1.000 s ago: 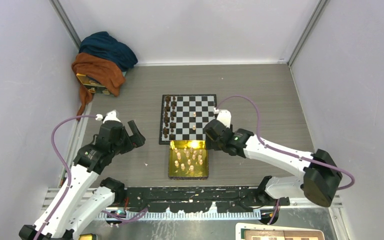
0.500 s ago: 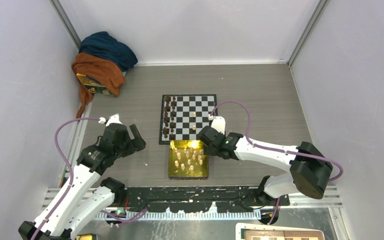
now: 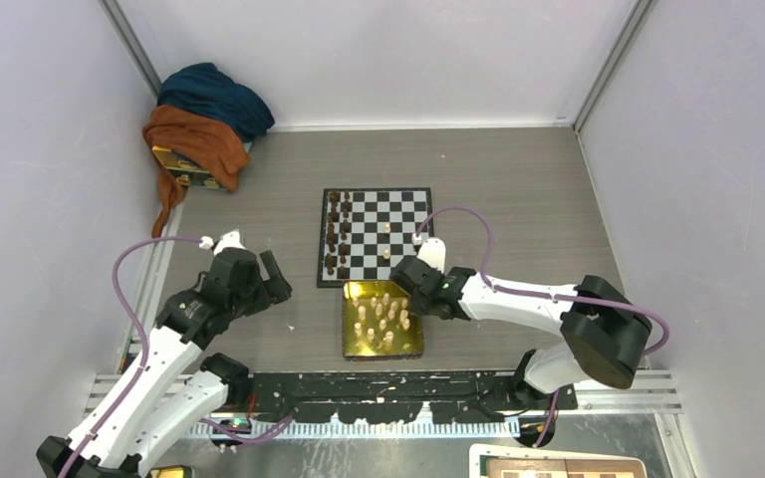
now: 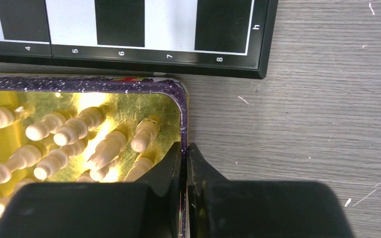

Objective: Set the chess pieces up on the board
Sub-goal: Pick up the storage box at the center of the board.

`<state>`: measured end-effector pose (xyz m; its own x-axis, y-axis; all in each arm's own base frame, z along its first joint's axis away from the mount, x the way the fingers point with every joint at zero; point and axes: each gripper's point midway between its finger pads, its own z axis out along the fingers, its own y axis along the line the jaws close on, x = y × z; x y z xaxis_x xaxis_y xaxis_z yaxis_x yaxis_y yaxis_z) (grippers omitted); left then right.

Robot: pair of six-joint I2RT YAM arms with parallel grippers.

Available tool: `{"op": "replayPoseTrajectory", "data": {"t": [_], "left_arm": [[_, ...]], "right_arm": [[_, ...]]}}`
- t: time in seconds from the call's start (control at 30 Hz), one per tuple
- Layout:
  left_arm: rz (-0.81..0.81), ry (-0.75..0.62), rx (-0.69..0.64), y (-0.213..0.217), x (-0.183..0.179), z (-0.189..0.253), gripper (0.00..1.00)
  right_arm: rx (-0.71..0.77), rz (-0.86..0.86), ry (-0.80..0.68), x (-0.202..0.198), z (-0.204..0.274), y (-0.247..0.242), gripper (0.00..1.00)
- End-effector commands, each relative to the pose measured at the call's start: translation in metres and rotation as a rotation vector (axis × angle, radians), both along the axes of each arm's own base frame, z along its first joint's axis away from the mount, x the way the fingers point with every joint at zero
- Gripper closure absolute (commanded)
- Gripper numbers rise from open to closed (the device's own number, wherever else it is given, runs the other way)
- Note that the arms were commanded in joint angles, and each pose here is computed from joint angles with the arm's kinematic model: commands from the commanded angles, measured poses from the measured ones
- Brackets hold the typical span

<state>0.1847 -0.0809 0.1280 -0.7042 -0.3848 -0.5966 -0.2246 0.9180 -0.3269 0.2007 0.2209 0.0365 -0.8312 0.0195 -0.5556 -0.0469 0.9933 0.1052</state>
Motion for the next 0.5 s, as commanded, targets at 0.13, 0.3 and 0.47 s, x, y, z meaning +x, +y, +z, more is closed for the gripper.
{"op": "replayPoseTrajectory", "data": {"t": [0.13,0.3,0.47], "left_arm": [[0.028,-0.023,-0.009,-0.001,0.007,0.007,0.16],[0.035,-0.017,-0.008,-0.002,0.007,0.007,0.16],[0.033,-0.018,-0.007,-0.003,0.009,0.011,0.16]], "right_arm": [[0.019,-0.001,-0.024,0.001,0.032,0.002,0.99],[0.025,-0.001,-0.049,0.000,0.063,0.000,0.99],[0.016,-0.022,-0.100,0.004,0.103,-0.007,0.99]]}}
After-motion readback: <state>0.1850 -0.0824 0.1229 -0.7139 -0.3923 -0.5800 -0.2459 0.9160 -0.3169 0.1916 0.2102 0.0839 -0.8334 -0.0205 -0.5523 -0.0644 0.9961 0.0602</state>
